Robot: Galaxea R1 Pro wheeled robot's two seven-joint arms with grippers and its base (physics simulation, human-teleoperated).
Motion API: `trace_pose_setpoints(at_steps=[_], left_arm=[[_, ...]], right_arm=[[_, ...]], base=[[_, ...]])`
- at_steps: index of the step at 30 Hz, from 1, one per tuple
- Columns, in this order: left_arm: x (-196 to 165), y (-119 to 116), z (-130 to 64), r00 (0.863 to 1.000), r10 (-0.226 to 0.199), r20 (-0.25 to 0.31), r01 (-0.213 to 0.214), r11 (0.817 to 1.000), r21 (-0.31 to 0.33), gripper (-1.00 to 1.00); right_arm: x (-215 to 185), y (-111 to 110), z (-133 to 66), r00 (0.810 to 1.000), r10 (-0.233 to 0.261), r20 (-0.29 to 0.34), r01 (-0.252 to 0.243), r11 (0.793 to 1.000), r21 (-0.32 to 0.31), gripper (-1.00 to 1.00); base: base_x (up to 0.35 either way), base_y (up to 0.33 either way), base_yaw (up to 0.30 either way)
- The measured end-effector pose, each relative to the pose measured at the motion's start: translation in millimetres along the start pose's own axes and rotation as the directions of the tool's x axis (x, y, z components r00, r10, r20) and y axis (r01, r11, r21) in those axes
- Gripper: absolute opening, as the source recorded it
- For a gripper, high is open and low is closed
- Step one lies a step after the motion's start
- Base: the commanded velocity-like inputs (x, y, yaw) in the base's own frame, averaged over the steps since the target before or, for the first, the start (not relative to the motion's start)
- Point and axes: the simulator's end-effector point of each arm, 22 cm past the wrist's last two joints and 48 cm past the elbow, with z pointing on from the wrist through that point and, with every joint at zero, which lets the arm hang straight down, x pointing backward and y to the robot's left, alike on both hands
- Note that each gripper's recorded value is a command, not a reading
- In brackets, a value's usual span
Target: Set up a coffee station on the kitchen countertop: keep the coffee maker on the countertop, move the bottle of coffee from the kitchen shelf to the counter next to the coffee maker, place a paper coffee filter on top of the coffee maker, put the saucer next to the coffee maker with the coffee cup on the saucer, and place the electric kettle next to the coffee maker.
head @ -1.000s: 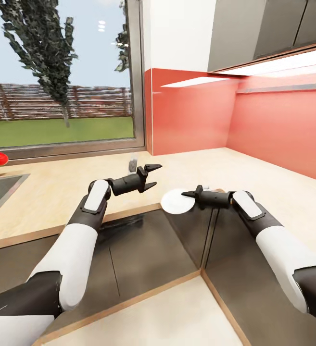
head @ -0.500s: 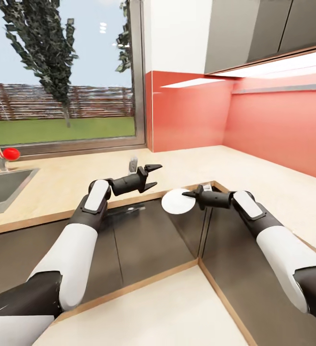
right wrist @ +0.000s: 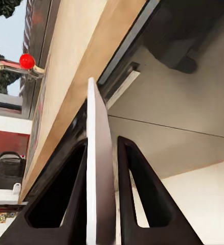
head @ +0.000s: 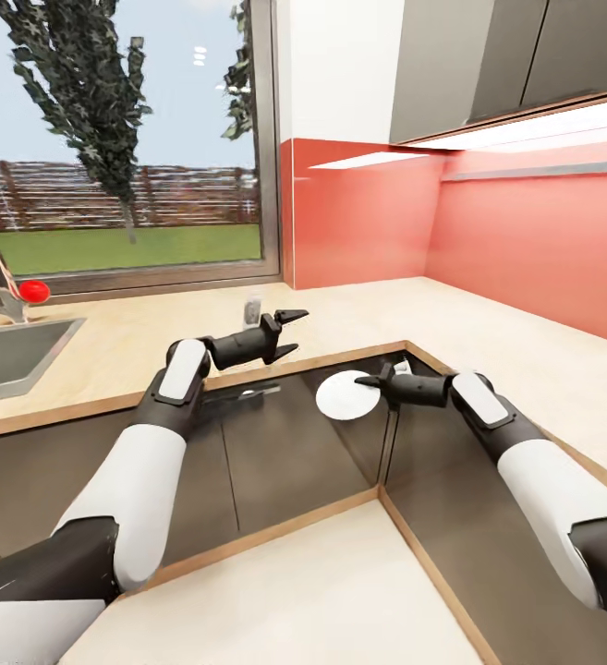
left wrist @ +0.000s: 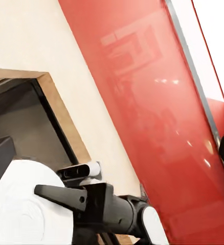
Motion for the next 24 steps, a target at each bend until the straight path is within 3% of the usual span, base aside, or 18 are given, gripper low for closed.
trace_pose_setpoints(at_steps=[15, 20, 21, 24], left_arm=[[-48, -67, -10.2, 0.99, 0.109, 0.085, -0.114, 0.992, 0.054, 1.0], [-52, -70, -5.5, 0.991, 0.111, 0.079, -0.114, 0.993, 0.039, 1.0], [-61, -91, -5.0, 0.987, 0.132, 0.089, -0.137, 0.989, 0.059, 1.0], [-64, -94, -6.0, 0.985, 0.142, 0.095, -0.148, 0.987, 0.058, 1.0]], right_arm=[[2, -3, -0.4, 1.0, 0.01, -0.001, -0.01, 1.0, -0.003, -1.0], [4, -12, -5.7, 1.0, 0.02, 0.006, -0.02, 1.0, 0.001, -1.0], [5, -13, -6.3, 1.0, 0.02, 0.006, -0.02, 1.0, 0.003, -1.0], [5, -14, -6.1, 1.0, 0.022, 0.006, -0.022, 1.0, 0.001, -1.0]], base=[[0.0, 0.0, 0.0], [-0.009, 0.001, 0.0], [-0.095, 0.015, 0.0], [-0.173, 0.038, 0.0]])
